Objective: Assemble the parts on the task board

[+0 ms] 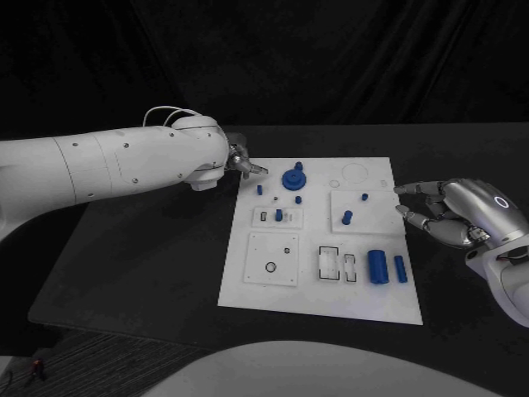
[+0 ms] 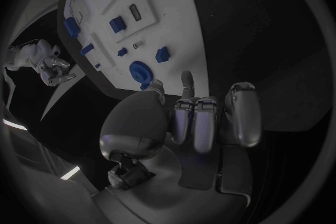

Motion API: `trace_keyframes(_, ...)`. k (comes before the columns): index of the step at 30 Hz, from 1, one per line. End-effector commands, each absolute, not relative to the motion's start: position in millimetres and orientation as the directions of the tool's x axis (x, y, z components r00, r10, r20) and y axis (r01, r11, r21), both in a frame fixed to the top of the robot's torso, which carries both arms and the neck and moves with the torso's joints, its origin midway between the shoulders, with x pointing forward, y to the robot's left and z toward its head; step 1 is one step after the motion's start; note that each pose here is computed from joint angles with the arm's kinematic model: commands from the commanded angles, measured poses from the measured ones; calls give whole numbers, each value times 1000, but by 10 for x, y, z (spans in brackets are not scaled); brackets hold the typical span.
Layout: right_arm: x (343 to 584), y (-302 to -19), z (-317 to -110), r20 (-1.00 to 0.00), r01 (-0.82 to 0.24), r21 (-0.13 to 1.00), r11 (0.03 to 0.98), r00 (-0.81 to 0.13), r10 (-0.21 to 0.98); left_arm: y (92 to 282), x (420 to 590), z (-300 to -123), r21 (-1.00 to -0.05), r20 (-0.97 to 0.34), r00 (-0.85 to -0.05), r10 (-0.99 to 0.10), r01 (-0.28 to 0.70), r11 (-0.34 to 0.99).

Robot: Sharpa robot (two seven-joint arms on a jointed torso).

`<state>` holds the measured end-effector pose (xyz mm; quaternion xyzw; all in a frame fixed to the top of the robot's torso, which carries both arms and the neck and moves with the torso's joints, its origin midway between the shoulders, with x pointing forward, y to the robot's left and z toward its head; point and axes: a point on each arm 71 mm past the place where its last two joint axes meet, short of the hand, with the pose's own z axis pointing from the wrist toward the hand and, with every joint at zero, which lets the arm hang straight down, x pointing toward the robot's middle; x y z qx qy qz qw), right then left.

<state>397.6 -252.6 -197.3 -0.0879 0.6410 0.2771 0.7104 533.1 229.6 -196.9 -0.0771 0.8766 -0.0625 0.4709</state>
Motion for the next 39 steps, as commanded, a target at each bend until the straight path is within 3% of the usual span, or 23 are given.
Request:
trace_keyframes(1, 3972, -2534, -1975, -958, -495, 234, 837, 31, 286, 2267, 5298, -2003, -168, -796, -582, -164, -47, 985)
trace_keyframes(21, 3962, -2540, -1981, -958, -493, 236, 838, 30, 287, 2163, 5192, -2089, -216, -742, -647, -175, -17, 976)
trace_keyframes(39, 3957, -2549, -1984, -959, -490, 235, 839, 25, 283, 2116, 5190, -2155, -226, -735, -654, -180, -13, 974)
